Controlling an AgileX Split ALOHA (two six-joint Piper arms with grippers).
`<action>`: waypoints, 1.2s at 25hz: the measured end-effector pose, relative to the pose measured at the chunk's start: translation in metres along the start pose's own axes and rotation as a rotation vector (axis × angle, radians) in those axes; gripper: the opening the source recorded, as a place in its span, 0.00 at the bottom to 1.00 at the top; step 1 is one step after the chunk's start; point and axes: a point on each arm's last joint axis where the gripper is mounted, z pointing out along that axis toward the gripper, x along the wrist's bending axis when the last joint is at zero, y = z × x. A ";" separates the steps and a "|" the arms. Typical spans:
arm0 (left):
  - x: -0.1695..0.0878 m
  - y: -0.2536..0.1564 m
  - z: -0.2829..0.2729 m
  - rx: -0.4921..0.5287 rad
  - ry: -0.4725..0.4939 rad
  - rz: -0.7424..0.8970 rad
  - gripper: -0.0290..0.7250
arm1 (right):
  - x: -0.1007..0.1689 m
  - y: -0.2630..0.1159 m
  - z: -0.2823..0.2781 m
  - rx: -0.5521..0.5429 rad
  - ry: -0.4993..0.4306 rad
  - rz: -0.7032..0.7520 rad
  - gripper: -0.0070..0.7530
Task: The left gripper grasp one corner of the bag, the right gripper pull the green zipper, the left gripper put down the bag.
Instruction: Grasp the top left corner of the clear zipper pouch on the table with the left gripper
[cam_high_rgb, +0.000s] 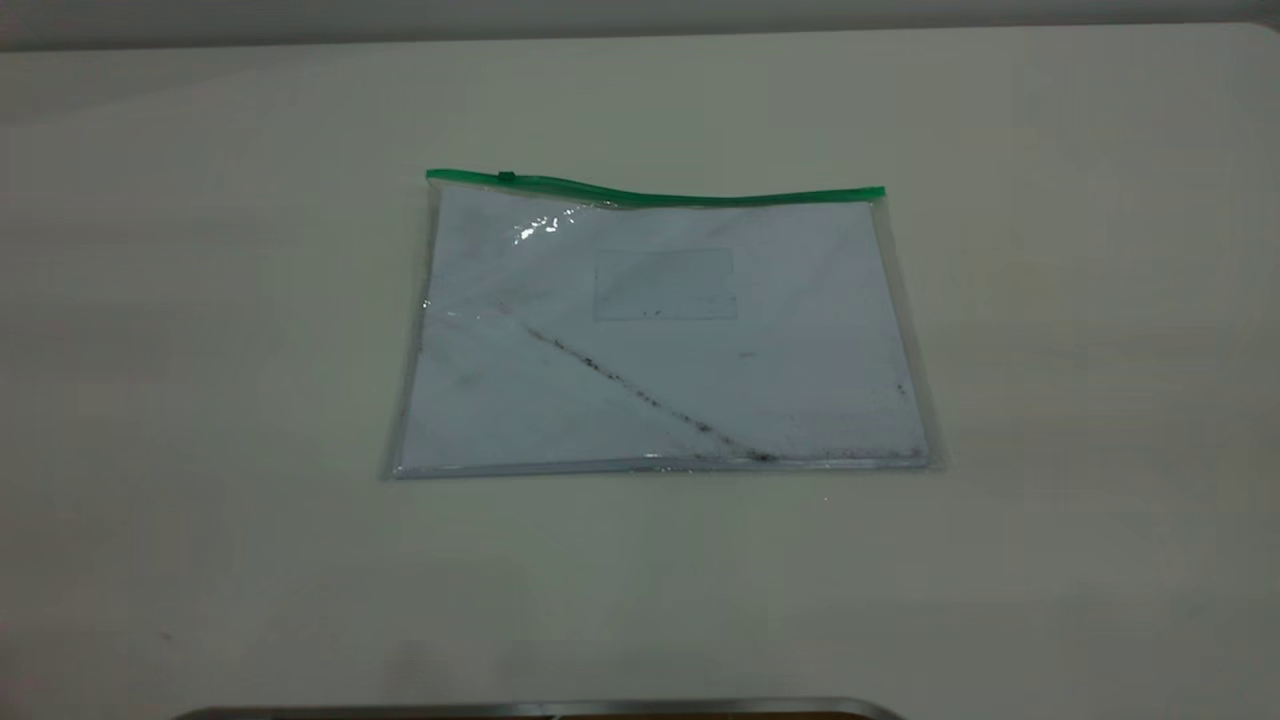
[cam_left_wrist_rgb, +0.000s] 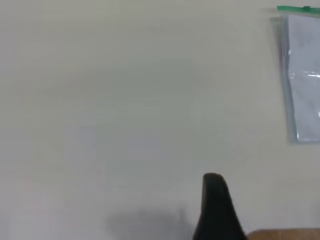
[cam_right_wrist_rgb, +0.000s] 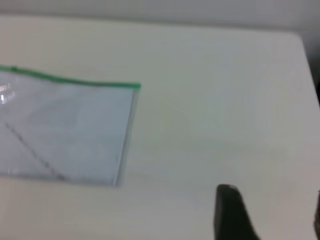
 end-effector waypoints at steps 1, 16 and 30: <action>0.000 0.009 0.006 0.007 -0.005 -0.002 0.79 | 0.000 0.007 0.003 0.001 0.001 0.003 0.67; -0.014 0.065 0.169 0.149 -0.171 -0.050 0.79 | -0.005 0.057 0.105 0.257 0.043 0.124 0.74; -0.033 0.105 0.316 0.293 -0.431 0.036 0.79 | -0.016 0.082 0.203 0.441 0.017 0.152 0.74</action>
